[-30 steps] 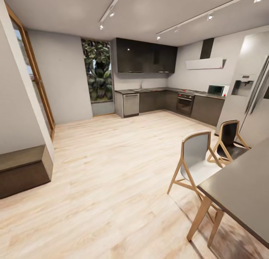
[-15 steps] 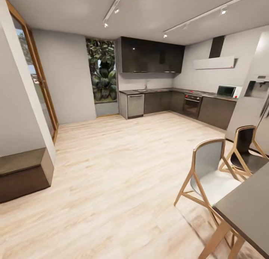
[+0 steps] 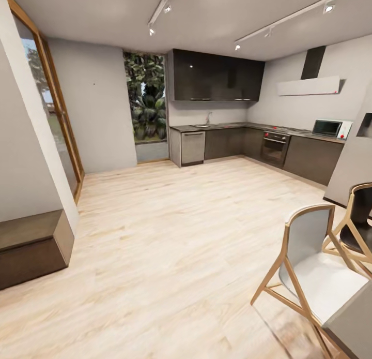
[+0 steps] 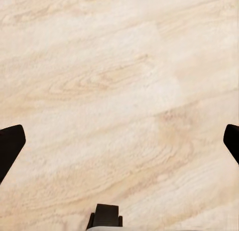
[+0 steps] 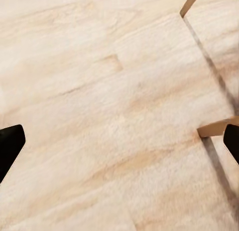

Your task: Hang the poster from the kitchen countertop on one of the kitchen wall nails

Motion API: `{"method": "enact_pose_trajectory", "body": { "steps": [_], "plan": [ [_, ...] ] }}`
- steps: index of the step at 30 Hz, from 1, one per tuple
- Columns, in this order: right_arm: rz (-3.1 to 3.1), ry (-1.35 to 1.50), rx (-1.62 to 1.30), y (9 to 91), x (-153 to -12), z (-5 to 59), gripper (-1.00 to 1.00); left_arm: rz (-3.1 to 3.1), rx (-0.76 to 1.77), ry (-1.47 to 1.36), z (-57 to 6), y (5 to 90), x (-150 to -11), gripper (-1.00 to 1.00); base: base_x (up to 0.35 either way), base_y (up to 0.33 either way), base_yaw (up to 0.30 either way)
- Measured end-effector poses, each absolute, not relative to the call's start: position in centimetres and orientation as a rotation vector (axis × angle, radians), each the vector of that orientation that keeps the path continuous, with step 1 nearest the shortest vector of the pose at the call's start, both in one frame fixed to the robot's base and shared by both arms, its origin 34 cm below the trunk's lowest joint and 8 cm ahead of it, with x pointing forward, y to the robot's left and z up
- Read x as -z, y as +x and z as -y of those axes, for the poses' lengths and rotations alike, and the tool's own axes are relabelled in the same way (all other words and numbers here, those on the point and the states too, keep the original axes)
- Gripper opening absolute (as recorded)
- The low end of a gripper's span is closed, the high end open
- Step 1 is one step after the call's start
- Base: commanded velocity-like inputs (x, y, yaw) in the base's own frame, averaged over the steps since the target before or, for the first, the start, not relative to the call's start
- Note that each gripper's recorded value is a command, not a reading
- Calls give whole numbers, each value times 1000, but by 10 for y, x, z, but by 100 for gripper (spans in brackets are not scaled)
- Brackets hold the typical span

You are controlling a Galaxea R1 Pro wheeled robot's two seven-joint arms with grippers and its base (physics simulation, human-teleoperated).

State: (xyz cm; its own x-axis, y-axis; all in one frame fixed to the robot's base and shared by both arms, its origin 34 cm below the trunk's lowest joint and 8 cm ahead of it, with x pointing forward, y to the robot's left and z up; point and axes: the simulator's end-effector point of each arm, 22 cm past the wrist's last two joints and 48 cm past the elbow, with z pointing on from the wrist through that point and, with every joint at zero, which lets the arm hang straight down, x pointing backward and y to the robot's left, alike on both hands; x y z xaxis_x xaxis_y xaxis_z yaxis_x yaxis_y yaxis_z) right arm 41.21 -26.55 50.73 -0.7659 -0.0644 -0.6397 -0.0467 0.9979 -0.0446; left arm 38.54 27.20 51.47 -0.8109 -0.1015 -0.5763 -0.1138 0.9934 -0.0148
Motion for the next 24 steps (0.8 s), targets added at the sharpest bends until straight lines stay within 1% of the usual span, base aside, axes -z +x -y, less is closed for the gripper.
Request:
{"method": "enact_pose_trajectory", "body": {
  "steps": [24],
  "plan": [
    [-2444, -79, 34, 412, -507, 265, 100, -2513, -28, -149, -272, 387, -516, 100, 337, 0, 0]
  ]
}}
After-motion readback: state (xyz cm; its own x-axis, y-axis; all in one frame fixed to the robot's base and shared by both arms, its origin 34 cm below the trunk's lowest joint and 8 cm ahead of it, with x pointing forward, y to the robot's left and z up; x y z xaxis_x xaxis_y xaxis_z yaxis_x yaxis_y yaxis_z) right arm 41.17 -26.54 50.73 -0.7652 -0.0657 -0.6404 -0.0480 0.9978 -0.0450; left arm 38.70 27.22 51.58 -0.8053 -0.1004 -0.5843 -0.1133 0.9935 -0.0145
